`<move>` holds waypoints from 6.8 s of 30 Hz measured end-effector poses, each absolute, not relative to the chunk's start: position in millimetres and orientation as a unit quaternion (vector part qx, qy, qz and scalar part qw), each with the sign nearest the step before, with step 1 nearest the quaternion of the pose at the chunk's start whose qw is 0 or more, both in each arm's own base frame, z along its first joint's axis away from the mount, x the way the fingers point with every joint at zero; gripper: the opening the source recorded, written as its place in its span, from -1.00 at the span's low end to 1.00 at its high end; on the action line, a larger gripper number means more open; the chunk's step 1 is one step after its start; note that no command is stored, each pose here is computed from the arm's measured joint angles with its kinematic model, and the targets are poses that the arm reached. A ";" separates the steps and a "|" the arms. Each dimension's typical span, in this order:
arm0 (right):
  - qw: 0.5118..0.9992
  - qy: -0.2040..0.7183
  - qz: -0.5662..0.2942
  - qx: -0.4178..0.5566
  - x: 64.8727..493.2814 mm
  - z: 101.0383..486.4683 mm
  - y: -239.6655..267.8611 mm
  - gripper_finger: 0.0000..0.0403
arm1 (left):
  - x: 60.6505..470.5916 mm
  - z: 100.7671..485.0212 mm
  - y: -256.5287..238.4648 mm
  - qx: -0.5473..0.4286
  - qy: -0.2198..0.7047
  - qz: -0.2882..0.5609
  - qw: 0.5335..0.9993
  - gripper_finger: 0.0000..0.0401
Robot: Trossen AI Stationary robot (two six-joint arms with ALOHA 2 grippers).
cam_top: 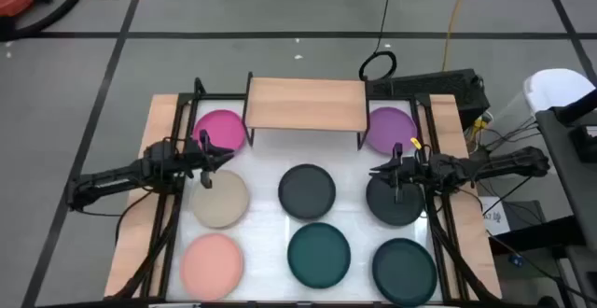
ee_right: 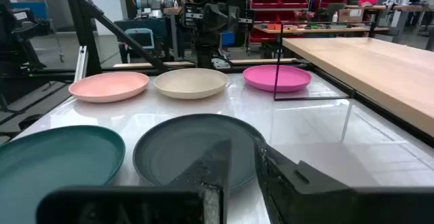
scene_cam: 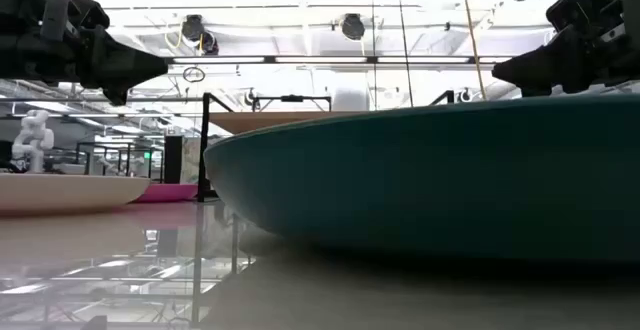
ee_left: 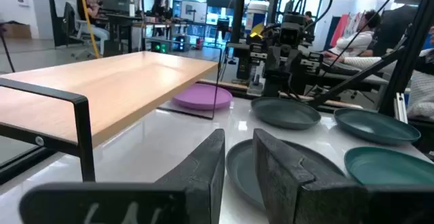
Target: Place and stack plates onto a shelf
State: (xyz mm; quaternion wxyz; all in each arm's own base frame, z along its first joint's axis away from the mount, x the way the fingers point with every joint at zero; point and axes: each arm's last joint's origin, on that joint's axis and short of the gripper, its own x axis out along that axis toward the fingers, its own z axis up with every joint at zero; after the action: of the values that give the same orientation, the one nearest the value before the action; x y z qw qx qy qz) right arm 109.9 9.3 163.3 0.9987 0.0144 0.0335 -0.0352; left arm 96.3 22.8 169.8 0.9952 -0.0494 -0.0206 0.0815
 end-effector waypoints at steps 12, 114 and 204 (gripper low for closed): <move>0.999 0.033 -0.035 0.014 109.9 163.3 9.3 -0.76 | 96.3 169.8 22.8 -0.049 -0.021 0.081 0.995 -0.60; 0.989 0.120 -0.063 0.059 152.9 174.2 12.6 -0.76 | 96.3 169.9 22.8 -0.049 -0.021 0.081 0.995 -0.60; 0.795 0.383 -0.466 0.067 142.6 153.8 -48.4 -1.00 | 96.3 169.8 22.8 -0.049 -0.021 0.081 0.995 -0.60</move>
State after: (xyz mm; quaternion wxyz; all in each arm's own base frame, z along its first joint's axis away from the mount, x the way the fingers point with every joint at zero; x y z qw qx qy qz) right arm 142.6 -48.4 153.8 0.7947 0.0672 0.3827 -0.4663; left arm 96.3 22.8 169.8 0.9953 -0.0495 -0.0207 0.0812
